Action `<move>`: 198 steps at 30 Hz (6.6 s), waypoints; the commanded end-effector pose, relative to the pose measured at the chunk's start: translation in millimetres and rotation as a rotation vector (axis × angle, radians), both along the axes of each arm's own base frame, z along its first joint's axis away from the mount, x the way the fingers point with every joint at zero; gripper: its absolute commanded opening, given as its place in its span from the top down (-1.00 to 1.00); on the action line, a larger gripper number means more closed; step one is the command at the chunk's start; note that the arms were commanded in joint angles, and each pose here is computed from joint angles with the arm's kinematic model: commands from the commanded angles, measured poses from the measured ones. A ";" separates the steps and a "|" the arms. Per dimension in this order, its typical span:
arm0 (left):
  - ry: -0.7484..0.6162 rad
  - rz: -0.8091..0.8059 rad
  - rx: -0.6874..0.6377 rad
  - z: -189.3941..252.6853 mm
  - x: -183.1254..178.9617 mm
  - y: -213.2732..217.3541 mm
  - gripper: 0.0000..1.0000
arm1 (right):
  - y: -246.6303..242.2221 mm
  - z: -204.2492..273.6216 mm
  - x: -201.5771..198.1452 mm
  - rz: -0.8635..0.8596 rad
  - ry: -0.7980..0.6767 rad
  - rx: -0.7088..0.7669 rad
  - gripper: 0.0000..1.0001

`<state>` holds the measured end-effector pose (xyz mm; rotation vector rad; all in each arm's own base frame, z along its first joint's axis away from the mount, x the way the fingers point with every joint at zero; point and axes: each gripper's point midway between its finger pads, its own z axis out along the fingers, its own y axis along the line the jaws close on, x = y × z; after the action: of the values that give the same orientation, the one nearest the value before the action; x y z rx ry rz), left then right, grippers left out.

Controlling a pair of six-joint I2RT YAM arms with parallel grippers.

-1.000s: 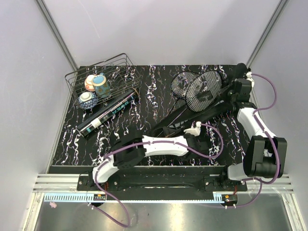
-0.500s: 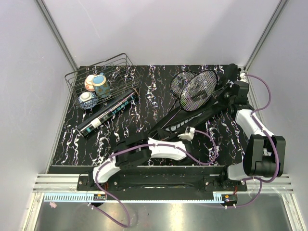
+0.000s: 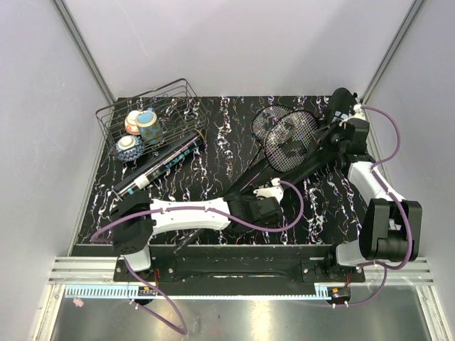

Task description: Pack up the badminton gear

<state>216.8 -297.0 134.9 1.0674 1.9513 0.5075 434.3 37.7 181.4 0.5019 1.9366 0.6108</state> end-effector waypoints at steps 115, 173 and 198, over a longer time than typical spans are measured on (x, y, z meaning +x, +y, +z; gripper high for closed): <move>-0.398 0.198 -0.374 105.2 49.1 -95.7 1.00 | 40.2 22.7 -44.7 0.299 -0.009 0.388 1.00; -0.069 -0.224 -0.672 116.5 -5.7 -109.9 1.00 | 83.5 25.2 -119.1 0.370 0.334 0.425 0.85; 0.563 -0.199 -0.893 52.0 -15.7 -57.7 -0.45 | 77.1 -15.4 -121.3 0.378 0.301 0.051 1.00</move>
<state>233.8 -357.0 204.3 0.7317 2.0677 -0.5385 306.5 111.9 151.9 0.3676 2.3993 0.8550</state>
